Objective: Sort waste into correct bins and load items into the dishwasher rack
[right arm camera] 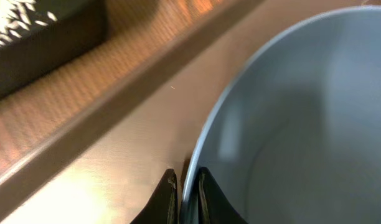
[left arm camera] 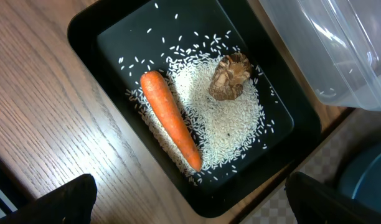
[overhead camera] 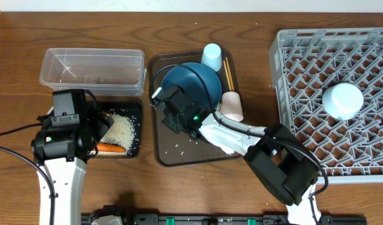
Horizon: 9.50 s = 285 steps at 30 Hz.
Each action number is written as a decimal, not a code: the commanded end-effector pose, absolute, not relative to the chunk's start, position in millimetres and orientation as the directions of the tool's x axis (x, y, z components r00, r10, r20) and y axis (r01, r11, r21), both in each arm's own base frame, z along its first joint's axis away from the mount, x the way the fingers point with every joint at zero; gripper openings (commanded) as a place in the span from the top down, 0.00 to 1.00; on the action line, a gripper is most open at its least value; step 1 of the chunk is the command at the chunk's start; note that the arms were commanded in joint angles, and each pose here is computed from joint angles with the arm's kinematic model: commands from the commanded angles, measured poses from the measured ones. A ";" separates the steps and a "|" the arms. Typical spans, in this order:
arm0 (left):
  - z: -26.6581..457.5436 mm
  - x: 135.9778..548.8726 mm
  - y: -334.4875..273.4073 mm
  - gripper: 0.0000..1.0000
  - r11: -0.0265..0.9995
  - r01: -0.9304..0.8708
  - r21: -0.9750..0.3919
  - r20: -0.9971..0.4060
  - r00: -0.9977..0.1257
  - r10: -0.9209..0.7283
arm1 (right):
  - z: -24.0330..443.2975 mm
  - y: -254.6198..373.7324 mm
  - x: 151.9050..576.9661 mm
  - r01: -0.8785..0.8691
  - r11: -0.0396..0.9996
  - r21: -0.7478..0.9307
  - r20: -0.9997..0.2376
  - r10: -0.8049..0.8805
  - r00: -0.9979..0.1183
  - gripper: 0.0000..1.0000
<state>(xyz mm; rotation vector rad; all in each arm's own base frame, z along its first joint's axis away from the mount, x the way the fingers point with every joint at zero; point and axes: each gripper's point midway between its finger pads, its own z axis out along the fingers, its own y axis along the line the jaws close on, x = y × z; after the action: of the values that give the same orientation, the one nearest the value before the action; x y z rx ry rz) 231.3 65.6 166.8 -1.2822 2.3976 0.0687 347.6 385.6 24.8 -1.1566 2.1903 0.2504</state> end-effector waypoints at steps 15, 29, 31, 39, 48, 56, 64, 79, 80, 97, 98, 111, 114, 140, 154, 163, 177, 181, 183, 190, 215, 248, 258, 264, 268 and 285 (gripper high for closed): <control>167.3 230.8 68.2 0.02 0.575 -0.806 -0.140 -0.390 -0.490 -0.780 | 74.6 423.5 352.5 -0.807 0.578 -0.123 -0.692 -0.633 -0.348 0.99; 167.3 230.8 68.2 0.02 0.575 -0.806 -0.140 -0.390 -0.490 -0.780 | 123.0 415.2 351.7 -0.771 0.634 -0.069 -0.720 -0.566 -0.401 0.90; 167.3 230.8 68.3 0.02 0.575 -0.806 -0.139 -0.390 -0.489 -0.780 | 111.8 409.4 346.8 -0.774 0.630 -0.066 -0.685 -0.593 -0.424 0.81; 167.3 230.8 68.2 0.02 0.575 -0.806 -0.140 -0.390 -0.490 -0.780 | 48.9 401.9 325.3 -0.800 0.599 -0.041 -0.543 -0.685 -0.485 0.80; 167.3 230.8 68.2 0.02 0.575 -0.806 -0.140 -0.390 -0.490 -0.780 | 15.7 400.6 322.6 -0.803 0.595 -0.040 -0.495 -0.710 -0.501 0.75; 167.3 230.8 68.2 0.02 0.575 -0.806 -0.140 -0.390 -0.490 -0.780 | 15.8 400.8 322.7 -0.802 0.595 -0.040 -0.496 -0.709 -0.501 0.99; 167.3 230.8 68.2 0.02 0.575 -0.806 -0.140 -0.390 -0.490 -0.780 | 21.0 407.5 327.1 -0.773 0.634 -0.003 -0.530 -0.657 -0.537 0.99; 167.2 230.7 68.2 0.02 0.575 -0.806 -0.139 -0.389 -0.490 -0.780 | 130.9 404.6 346.4 -0.726 0.637 0.260 -0.674 -0.419 -0.609 0.99; 167.3 230.8 68.2 0.02 0.575 -0.806 -0.140 -0.390 -0.490 -0.780 | 141.8 401.3 349.0 -0.725 0.630 0.279 -0.685 -0.399 -0.610 0.99; 167.3 230.8 68.2 0.02 0.575 -0.806 -0.140 -0.390 -0.490 -0.780 | 256.5 313.5 397.5 -0.640 0.464 0.612 -0.694 -0.073 -0.716 0.99; 167.3 230.8 68.2 0.02 0.575 -0.806 -0.140 -0.390 -0.490 -0.780 | 264.6 301.2 402.6 -0.636 0.458 0.621 -0.697 -0.049 -0.716 0.99; 167.3 230.8 68.2 0.02 0.575 -0.806 -0.140 -0.390 -0.490 -0.780 | 361.9 188.9 400.4 -0.689 0.330 0.645 -0.752 0.118 -0.648 0.99; 167.2 230.7 68.2 0.02 0.575 -0.806 -0.139 -0.389 -0.490 -0.780 | 368.8 160.7 405.4 -0.669 0.373 0.643 -0.755 0.162 -0.636 0.99; 167.3 230.8 68.2 0.02 0.575 -0.806 -0.140 -0.390 -0.490 -0.780 | 328.3 -58.2 413.6 -0.387 0.660 0.644 -0.733 0.386 -0.560 0.99; 167.3 230.8 68.2 0.02 0.575 -0.806 -0.140 -0.390 -0.490 -0.780 | 264.5 -132.6 457.6 -0.332 0.640 0.693 -0.697 0.478 -0.535 0.99; 167.3 230.8 68.2 0.02 0.575 -0.806 -0.140 -0.390 -0.490 -0.780 | 278.1 -161.6 468.5 -0.377 0.580 0.723 -0.687 0.544 -0.482 0.99; 167.3 230.8 68.2 0.02 0.575 -0.806 -0.140 -0.390 -0.490 -0.780 | 291.4 -151.0 479.4 -0.398 0.564 0.723 -0.689 0.552 -0.469 0.99; 167.3 230.8 68.2 0.02 0.575 -0.806 -0.140 -0.390 -0.490 -0.780 | 289.5 -146.9 483.0 -0.398 0.568 0.721 -0.692 0.549 -0.469 0.99; 167.3 230.8 68.2 0.02 0.575 -0.806 -0.140 -0.390 -0.490 -0.780 | 288.2 -148.8 484.6 -0.385 0.574 0.722 -0.689 0.556 -0.465 0.99; 167.3 230.8 68.2 0.02 0.575 -0.806 -0.140 -0.390 -0.490 -0.780 | 272.8 -153.5 489.2 -0.339 0.575 0.745 -0.663 0.577 -0.477 0.99; 167.3 230.8 68.2 0.02 0.575 -0.806 -0.140 -0.390 -0.490 -0.780 | 250.3 -219.0 471.5 -0.202 0.519 0.831 -0.550 0.707 -0.445 0.99; 167.3 230.8 68.2 0.02 0.575 -0.806 -0.140 -0.390 -0.490 -0.780 | 289.2 -262.7 425.1 -0.094 0.490 0.867 -0.490 0.799 -0.349 0.44; 167.2 230.7 68.2 0.02 0.575 -0.806 -0.139 -0.389 -0.490 -0.780 | 315.1 -254.2 415.4 -0.081 0.504 0.860 -0.501 0.803 -0.325 0.47; 167.3 230.8 68.3 0.02 0.575 -0.806 -0.139 -0.390 -0.489 -0.780 | 348.5 -240.6 402.3 -0.085 0.537 0.839 -0.537 0.792 -0.292 0.48; 167.3 230.8 68.2 0.02 0.575 -0.806 -0.140 -0.390 -0.490 -0.780 | 370.2 -228.8 392.7 -0.084 0.580 0.810 -0.580 0.771 -0.263 0.51; 167.2 230.7 68.2 0.02 0.575 -0.806 -0.139 -0.389 -0.490 -0.780 | 329.1 -147.2 462.3 0.113 0.956 0.272 -0.898 0.294 -0.327 0.99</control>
<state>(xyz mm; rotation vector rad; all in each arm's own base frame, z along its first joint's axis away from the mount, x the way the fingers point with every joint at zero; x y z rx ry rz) 231.3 65.7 166.8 -1.2822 2.3975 0.0691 448.4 -142.8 330.4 0.3911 1.8910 0.4618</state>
